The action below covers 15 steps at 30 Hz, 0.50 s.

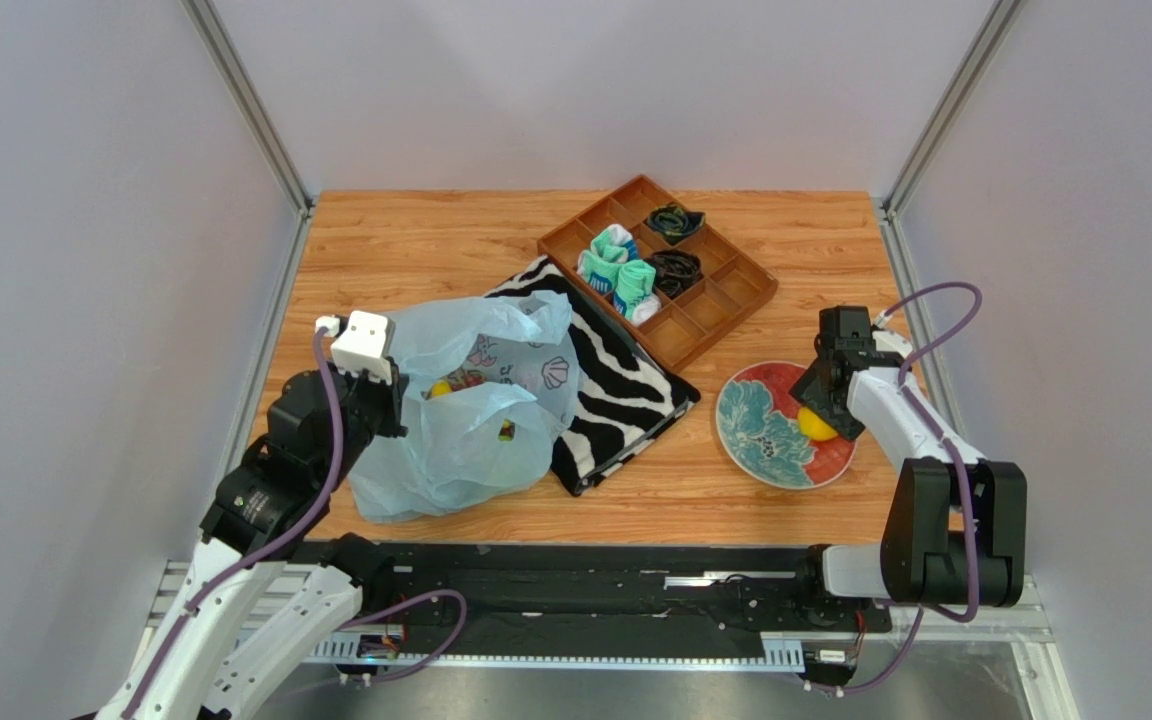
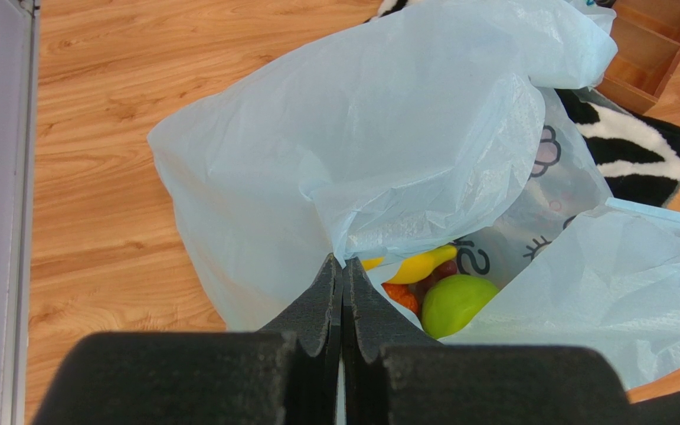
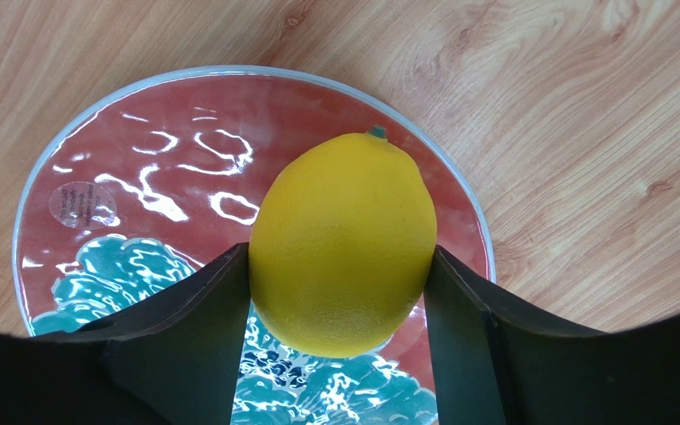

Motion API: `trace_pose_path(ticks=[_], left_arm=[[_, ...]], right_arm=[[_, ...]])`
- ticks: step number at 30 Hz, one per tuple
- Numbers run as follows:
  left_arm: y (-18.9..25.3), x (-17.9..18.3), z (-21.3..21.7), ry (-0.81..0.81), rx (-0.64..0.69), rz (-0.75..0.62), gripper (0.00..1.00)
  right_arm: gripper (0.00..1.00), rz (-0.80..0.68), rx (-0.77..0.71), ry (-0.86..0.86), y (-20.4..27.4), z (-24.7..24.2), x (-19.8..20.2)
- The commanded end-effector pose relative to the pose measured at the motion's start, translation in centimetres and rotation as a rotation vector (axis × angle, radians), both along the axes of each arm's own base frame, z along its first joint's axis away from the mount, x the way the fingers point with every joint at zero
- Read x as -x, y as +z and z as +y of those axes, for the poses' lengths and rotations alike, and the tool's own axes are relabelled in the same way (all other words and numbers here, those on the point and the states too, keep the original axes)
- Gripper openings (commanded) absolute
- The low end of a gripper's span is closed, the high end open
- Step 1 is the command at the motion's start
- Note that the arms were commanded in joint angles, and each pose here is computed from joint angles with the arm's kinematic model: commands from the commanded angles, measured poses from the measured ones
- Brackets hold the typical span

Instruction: Place the fruits into the plastic bag

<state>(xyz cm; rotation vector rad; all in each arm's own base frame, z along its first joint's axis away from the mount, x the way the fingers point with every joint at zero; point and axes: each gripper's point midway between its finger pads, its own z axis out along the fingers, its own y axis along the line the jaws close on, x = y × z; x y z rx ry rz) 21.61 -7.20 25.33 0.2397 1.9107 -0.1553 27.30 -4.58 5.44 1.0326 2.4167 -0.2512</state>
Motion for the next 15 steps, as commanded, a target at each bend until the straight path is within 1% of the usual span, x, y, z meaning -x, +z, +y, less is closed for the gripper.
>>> trace_pose_path(ticks=[1, 3, 6, 9, 10, 13, 15], left_arm=[[0.3, -0.2, 0.0, -0.001, -0.004, -0.014, 0.00], [0.3, -0.2, 0.0, -0.001, -0.004, -0.014, 0.00], [0.3, -0.2, 0.0, 0.000, -0.004, -0.015, 0.00], [0.3, -0.2, 0.0, 0.000, -0.006, -0.014, 0.00], [0.4, -0.2, 0.0, -0.001, -0.004, -0.016, 0.00], [0.3, -0.2, 0.0, -0.002, -0.006, -0.015, 0.00], [0.4, -0.2, 0.0, -0.003, -0.005, -0.016, 0.00]], right_arm=[[0.54, -0.005, 0.011, 0.006, -0.1, -0.3, -0.5], [0.54, -0.014, 0.004, 0.009, 0.0, -0.2, -0.6], [0.51, -0.043, -0.001, 0.020, 0.9, 0.0, -0.9], [0.45, -0.092, -0.011, 0.032, 2.2, 0.2, -1.2], [0.39, -0.104, -0.014, 0.044, 2.6, 0.4, -1.2], [0.33, -0.176, -0.055, 0.076, 4.4, 1.3, -1.7], [0.32, -0.235, -0.100, 0.112, 5.7, 2.4, -2.2]])
